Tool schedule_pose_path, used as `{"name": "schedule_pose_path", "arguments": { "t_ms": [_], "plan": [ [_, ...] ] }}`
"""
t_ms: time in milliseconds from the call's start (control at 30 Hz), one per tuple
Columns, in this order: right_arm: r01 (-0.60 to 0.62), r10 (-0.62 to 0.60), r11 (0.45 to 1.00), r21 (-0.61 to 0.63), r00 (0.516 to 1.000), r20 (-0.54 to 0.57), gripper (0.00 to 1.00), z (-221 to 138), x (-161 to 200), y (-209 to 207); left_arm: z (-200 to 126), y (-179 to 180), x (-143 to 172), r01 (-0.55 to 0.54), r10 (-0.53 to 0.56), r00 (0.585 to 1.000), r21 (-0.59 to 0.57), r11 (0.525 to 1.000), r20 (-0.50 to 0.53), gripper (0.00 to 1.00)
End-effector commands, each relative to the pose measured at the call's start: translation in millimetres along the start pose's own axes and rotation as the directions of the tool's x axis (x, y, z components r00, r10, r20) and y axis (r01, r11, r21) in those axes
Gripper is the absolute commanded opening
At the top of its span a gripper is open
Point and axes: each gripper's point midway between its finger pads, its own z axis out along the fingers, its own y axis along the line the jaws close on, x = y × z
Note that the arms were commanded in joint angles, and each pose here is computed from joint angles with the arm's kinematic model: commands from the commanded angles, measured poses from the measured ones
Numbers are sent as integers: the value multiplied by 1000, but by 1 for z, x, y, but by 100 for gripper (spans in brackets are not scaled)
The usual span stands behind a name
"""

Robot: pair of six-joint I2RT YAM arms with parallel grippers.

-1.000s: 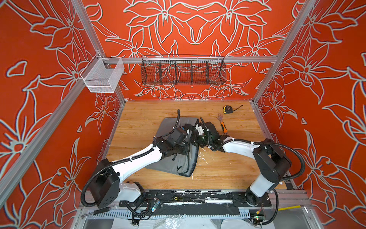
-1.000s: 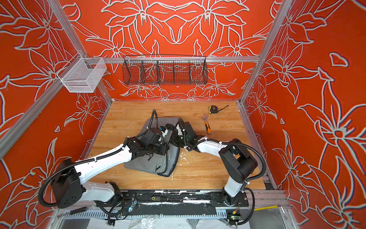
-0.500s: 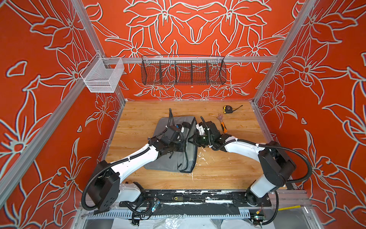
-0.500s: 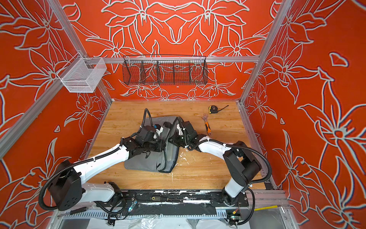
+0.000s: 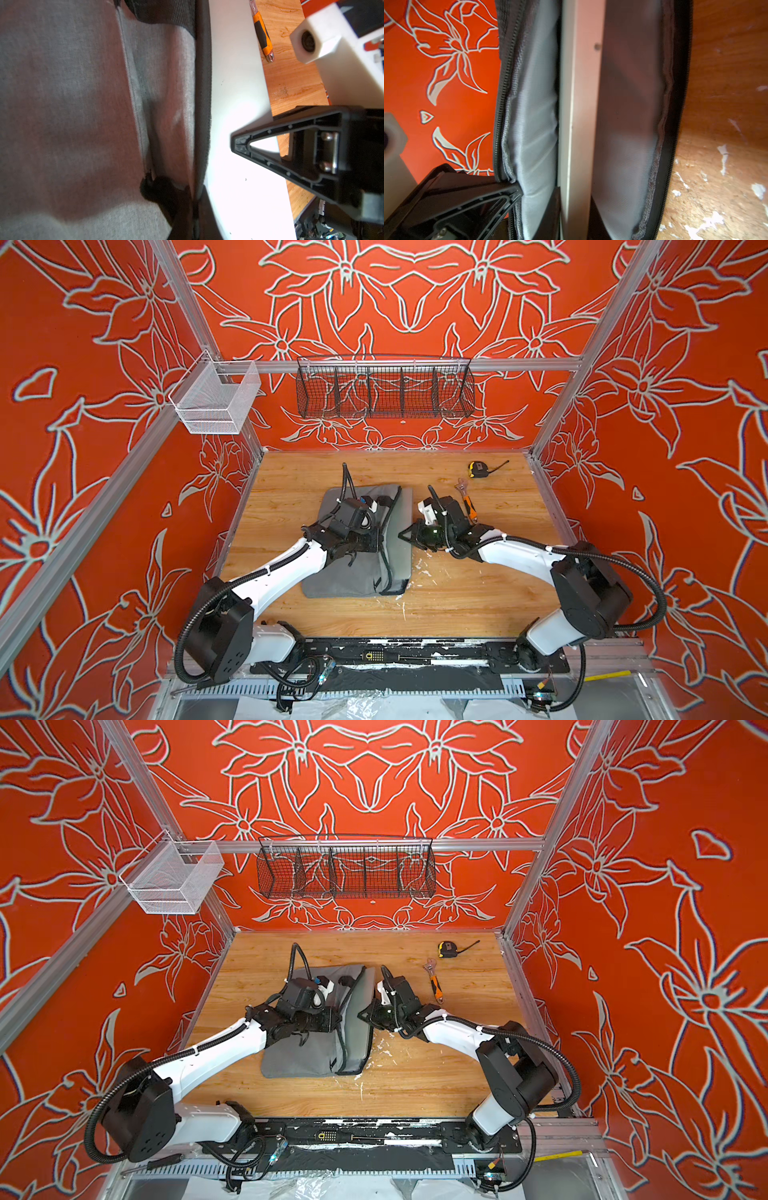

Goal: Open the zippered laptop bag and take out the laptop
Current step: Take out the laptop from the zippered laptop bag.

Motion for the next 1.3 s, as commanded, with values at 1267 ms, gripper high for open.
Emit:
{"name": "schedule_pose_path", "arguments": {
  "t_ms": [1267],
  "plan": [
    [134,-138,985,113,990,26,0,29,4,16,-36,22,4,-347,312,927,-162,924,-209,0]
  ]
}}
